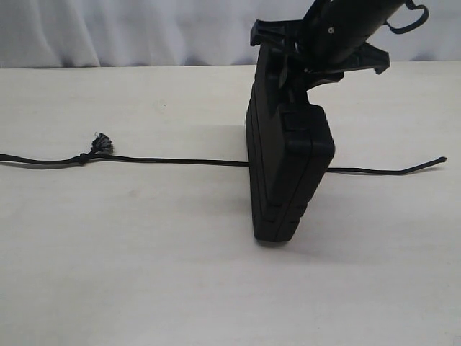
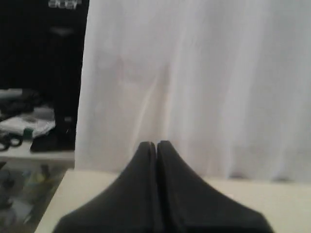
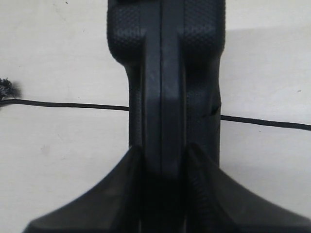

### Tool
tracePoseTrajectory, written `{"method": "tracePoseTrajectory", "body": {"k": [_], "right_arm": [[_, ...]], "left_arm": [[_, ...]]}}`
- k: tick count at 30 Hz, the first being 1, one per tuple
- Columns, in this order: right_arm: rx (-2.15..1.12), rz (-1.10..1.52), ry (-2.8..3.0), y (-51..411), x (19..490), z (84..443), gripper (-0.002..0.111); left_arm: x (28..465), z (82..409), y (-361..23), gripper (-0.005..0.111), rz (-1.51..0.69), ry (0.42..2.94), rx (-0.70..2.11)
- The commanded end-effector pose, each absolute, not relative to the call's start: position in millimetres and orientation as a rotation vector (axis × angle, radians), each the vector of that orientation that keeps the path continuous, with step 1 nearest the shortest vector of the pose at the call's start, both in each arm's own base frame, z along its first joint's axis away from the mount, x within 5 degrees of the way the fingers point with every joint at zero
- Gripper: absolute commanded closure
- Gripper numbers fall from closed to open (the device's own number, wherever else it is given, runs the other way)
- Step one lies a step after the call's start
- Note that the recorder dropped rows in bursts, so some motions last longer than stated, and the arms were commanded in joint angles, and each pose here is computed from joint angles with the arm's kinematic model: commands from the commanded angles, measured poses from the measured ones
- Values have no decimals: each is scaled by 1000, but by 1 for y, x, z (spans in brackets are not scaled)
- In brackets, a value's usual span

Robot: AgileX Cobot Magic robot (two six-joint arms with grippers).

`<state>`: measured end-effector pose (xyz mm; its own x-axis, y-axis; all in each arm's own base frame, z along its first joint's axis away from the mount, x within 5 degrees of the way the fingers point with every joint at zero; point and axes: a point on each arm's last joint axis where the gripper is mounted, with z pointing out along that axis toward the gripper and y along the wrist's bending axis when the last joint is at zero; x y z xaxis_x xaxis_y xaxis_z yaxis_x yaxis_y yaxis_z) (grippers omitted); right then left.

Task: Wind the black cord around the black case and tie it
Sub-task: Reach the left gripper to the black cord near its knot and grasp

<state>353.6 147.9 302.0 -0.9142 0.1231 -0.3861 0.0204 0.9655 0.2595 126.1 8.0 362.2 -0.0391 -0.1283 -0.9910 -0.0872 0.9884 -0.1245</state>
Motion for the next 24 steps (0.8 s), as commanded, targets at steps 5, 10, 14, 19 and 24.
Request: {"method": "tracePoseTrajectory", "body": {"k": [5, 10, 14, 19, 24], "right_arm": [[128, 380, 2701, 148, 356, 300, 104], [128, 380, 2701, 148, 356, 300, 104], [128, 380, 2701, 148, 356, 300, 104], [128, 380, 2701, 148, 356, 300, 104], [128, 380, 2701, 148, 356, 300, 104]], "left_arm": [[243, 295, -27, 107, 30, 2300, 319], [305, 241, -48, 103, -106, 2607, 618], [335, 197, -45, 82, 13, 2663, 823], [356, 152, -38, 58, 193, 2608, 1016], [374, 132, -42, 56, 178, 2601, 1003]]}}
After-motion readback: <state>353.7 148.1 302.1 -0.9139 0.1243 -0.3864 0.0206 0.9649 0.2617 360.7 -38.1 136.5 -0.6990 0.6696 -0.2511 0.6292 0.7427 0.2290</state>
